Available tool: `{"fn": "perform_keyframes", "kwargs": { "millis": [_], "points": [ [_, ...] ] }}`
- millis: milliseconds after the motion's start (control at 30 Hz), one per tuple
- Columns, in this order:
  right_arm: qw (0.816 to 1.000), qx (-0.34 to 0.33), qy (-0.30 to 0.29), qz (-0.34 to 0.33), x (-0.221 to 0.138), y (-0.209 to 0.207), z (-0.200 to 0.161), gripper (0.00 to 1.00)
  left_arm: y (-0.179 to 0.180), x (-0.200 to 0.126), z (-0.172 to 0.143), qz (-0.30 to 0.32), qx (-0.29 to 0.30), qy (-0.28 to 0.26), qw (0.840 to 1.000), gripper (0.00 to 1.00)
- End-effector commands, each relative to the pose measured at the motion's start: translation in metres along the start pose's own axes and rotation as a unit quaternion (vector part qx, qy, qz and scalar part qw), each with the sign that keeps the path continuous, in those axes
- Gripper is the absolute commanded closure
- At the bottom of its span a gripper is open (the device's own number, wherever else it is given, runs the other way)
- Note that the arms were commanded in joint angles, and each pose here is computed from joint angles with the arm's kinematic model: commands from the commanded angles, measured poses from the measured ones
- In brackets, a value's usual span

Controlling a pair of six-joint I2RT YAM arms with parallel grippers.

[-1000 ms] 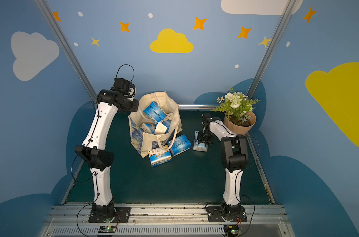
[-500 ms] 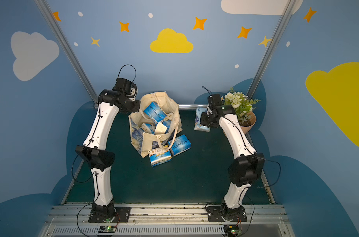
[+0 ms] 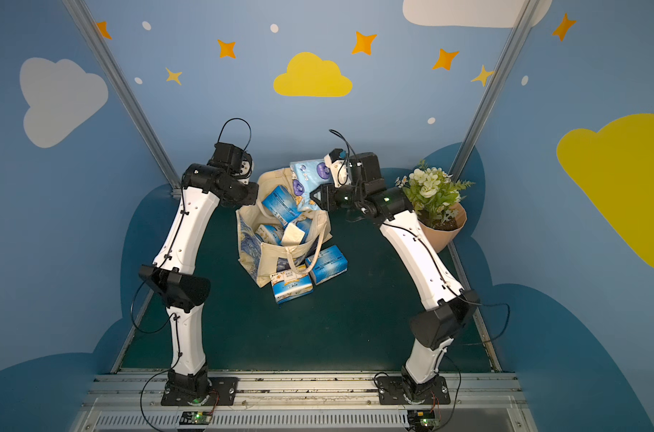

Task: Put tissues into the canvas bag
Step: Place the pack of facial tissues in the canvas bag.

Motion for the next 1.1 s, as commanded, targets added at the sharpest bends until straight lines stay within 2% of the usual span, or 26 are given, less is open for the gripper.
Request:
{"fn": "perform_keyframes", "kwargs": {
  "millis": [0, 167, 233, 367, 467, 533, 667, 733, 867, 1067],
  "points": [
    [0.999, -0.026, 0.008, 0.036, 0.031, 0.012, 0.004, 0.5, -0.005, 0.003, -0.002, -0.006, 0.001, 0.006, 1.0, 0.95],
    [0.999, -0.031, 0.037, 0.026, 0.072, 0.008, -0.002, 0.46, -0.007, 0.003, -0.003, -0.008, 0.001, 0.009, 1.0, 0.95],
    [0.998, -0.028, 0.048, 0.008, 0.082, 0.003, -0.006, 0.32, -0.007, 0.002, -0.003, -0.009, 0.002, 0.01, 1.0, 0.95],
    [0.998, -0.03, 0.061, 0.0, 0.086, -0.002, -0.011, 0.26, -0.008, 0.002, -0.004, -0.008, 0.003, 0.012, 1.0, 0.95],
    [0.998, -0.027, 0.053, 0.014, 0.072, 0.0, -0.005, 0.24, -0.008, 0.002, -0.004, -0.009, 0.004, 0.012, 1.0, 0.95],
    [0.999, -0.003, 0.033, 0.034, 0.051, -0.002, 0.006, 0.24, -0.007, 0.002, -0.004, -0.009, 0.004, 0.01, 1.0, 0.95],
    [0.994, 0.076, -0.039, 0.066, 0.0, -0.033, 0.023, 0.25, -0.008, 0.001, -0.003, -0.01, 0.007, 0.009, 1.0, 0.95],
    [0.993, 0.099, -0.05, 0.041, -0.02, -0.053, 0.016, 0.25, -0.008, 0.001, -0.003, -0.009, 0.008, 0.009, 1.0, 0.95],
    [0.993, 0.105, -0.019, -0.051, -0.047, -0.083, -0.016, 0.25, -0.008, 0.001, -0.004, -0.008, 0.01, 0.011, 1.0, 0.95],
    [0.976, 0.144, 0.055, -0.157, -0.05, -0.129, -0.071, 0.25, -0.009, 0.001, -0.003, -0.01, 0.012, 0.009, 1.0, 0.95]
  ]
}}
Point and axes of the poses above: each gripper's point midway between its finger pads, its own x axis out along the fingers, its own y axis along the line the jaws close on, z = x × y, the point moved 4 cm from there along -x, back along the fingers, and after that the axes turned 9 degrees about x, right-handed, at the moved point
